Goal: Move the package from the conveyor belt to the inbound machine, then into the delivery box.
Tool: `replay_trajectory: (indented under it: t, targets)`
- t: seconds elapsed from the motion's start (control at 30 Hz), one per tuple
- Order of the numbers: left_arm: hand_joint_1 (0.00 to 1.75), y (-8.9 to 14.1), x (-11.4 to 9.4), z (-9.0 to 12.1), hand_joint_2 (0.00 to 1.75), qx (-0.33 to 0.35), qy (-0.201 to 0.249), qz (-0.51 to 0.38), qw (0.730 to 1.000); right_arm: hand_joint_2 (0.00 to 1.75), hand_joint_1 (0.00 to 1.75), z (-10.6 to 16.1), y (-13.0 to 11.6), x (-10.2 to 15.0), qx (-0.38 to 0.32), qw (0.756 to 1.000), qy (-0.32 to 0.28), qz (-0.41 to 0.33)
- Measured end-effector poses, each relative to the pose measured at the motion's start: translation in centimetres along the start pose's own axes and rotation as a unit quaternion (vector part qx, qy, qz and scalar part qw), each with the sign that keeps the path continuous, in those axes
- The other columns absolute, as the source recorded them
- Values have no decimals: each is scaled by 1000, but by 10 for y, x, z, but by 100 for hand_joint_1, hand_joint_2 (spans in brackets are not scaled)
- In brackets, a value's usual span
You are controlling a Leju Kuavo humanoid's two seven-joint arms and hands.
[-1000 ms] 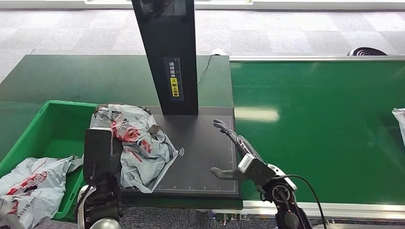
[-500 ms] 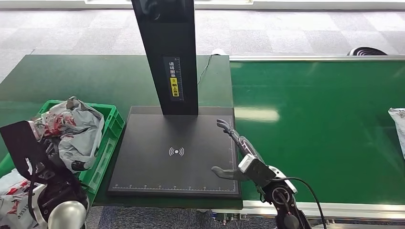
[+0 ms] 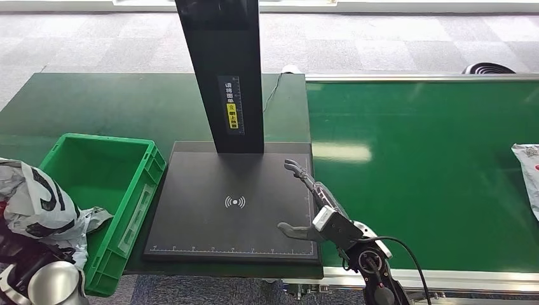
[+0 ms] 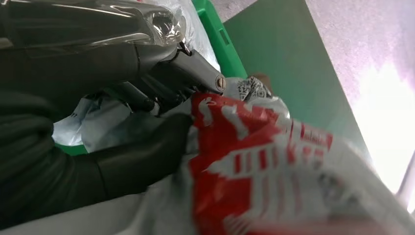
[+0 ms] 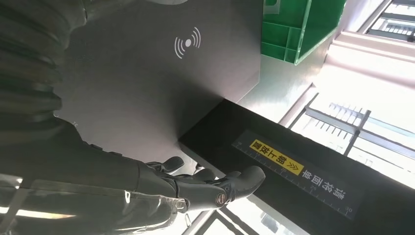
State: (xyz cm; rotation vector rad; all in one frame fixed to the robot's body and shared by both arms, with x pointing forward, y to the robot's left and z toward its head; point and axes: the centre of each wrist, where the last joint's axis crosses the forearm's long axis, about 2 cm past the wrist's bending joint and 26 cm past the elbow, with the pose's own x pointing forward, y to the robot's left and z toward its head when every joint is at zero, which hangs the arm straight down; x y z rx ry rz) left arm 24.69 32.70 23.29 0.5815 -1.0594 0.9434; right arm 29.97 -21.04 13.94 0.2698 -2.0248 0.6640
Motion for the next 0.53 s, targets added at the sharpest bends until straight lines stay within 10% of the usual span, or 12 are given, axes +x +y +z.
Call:
replay_trajectory:
  t: [0.27,0.4,0.53]
  targets:
    - [0,-12,-21,-12,175,6,24,-49,998,175,0,-1,1,1,0,1000,0,-1]
    - [0,-25,-37,-14,0,4,11,-114,993,175,0,-1,1,1,1,1000,0,1]
    - [0,-30,-46,-15,0,1,14,-136,991,175,0,-2,0,1,3,1000,-1,2]
